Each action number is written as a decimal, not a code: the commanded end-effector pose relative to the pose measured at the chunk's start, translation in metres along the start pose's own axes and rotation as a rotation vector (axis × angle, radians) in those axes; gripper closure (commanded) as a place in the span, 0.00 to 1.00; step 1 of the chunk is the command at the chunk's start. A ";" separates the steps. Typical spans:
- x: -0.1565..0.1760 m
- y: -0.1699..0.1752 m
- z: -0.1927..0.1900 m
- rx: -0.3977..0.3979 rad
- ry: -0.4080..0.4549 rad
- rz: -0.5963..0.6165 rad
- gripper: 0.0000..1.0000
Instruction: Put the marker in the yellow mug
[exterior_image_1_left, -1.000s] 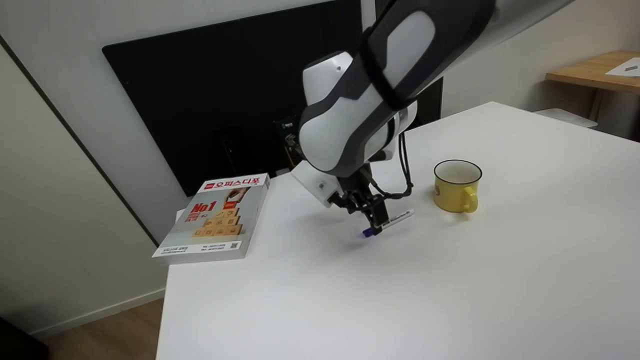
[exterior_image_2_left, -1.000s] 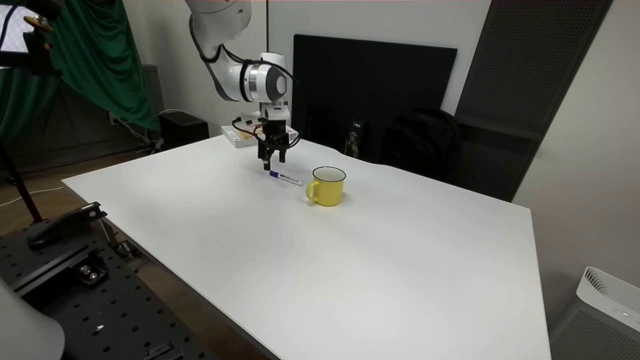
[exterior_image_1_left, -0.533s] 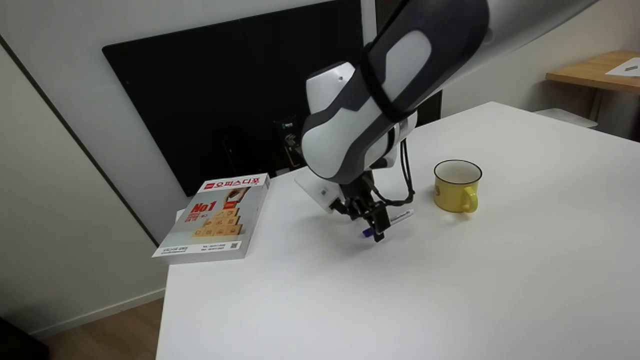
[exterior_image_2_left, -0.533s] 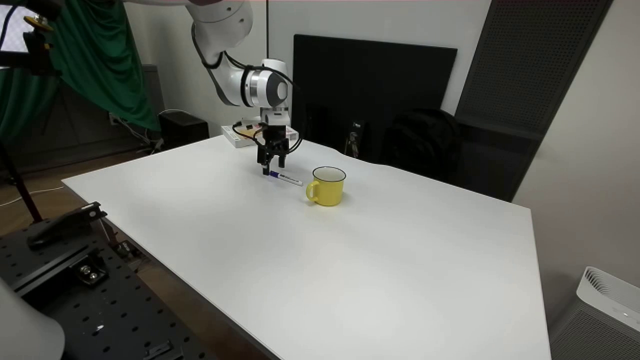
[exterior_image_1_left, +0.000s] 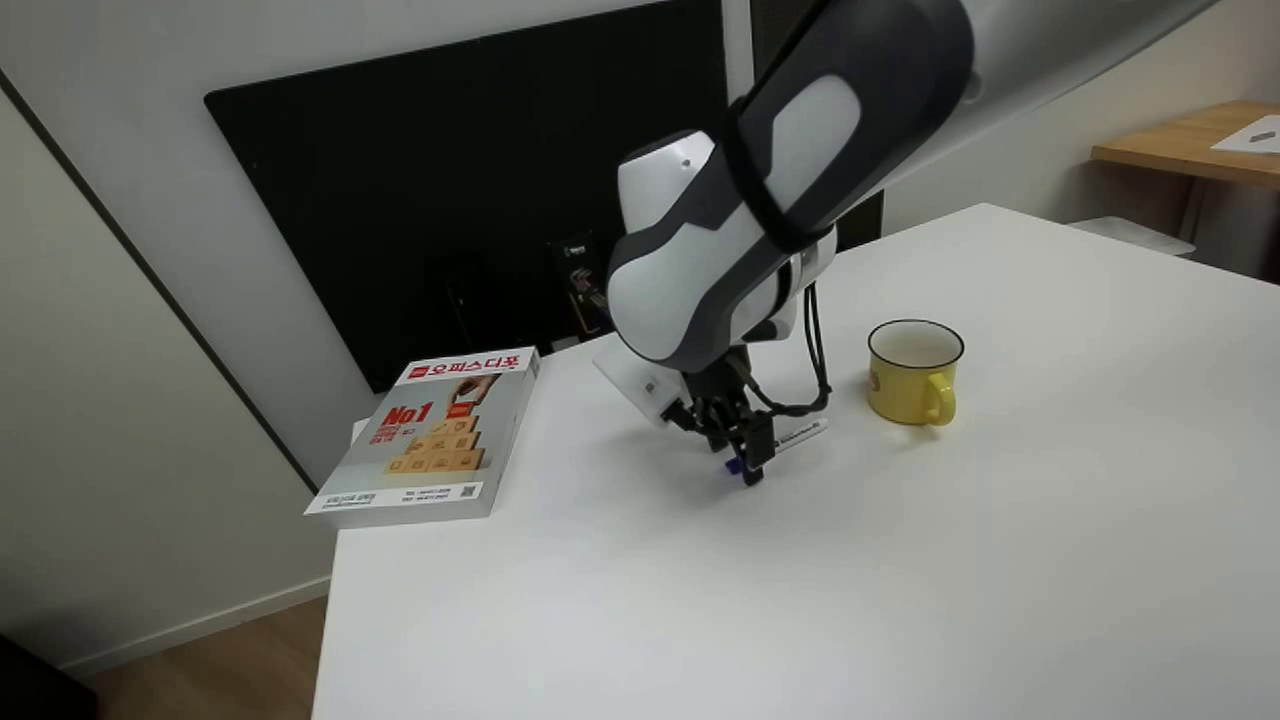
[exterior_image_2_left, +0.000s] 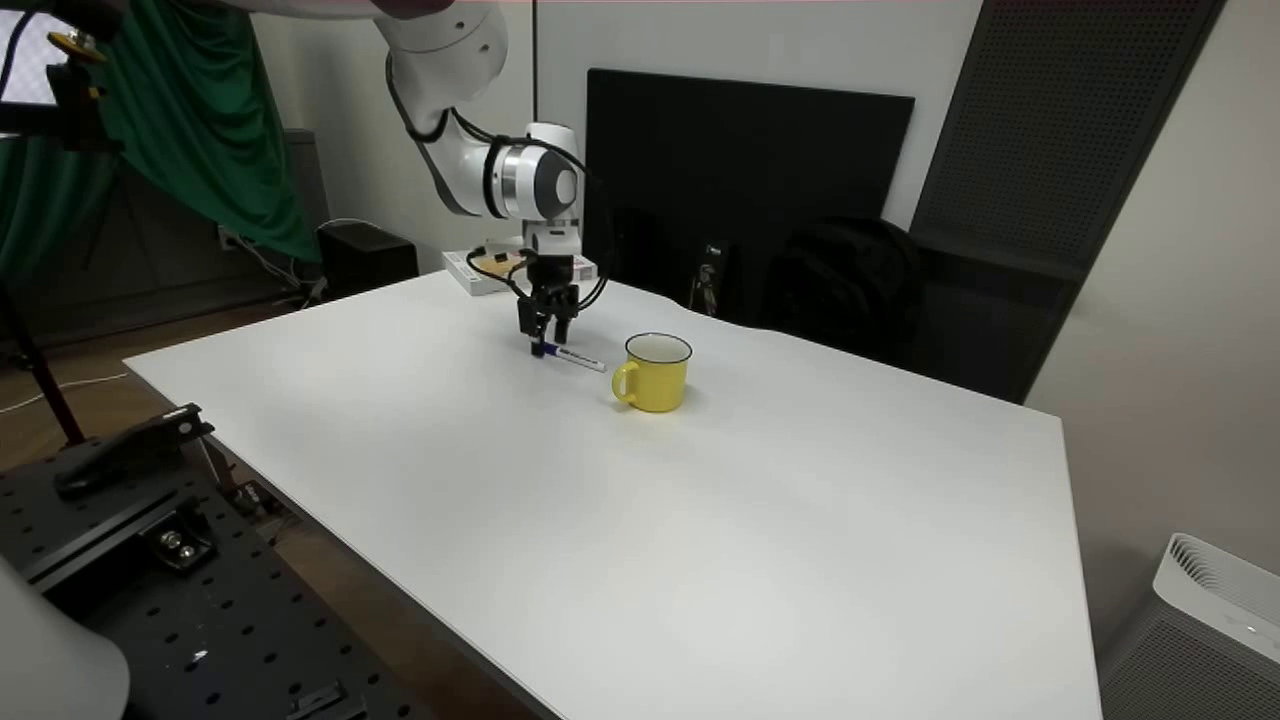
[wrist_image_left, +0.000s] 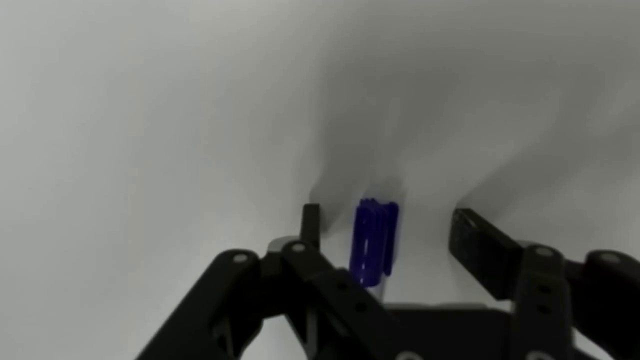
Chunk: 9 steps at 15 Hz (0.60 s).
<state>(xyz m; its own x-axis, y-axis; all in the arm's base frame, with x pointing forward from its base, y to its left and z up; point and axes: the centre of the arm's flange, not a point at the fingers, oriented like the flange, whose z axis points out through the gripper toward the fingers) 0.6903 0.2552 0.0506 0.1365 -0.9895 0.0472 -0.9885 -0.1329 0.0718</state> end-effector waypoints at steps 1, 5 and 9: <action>0.001 -0.013 0.004 0.002 -0.006 0.045 0.61; 0.007 -0.016 -0.002 -0.002 -0.016 0.065 0.89; 0.013 -0.027 -0.019 -0.009 -0.014 0.074 0.96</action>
<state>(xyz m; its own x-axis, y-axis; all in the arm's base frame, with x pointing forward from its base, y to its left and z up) 0.6997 0.2464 0.0597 0.1020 -0.9941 0.0360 -0.9924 -0.0992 0.0728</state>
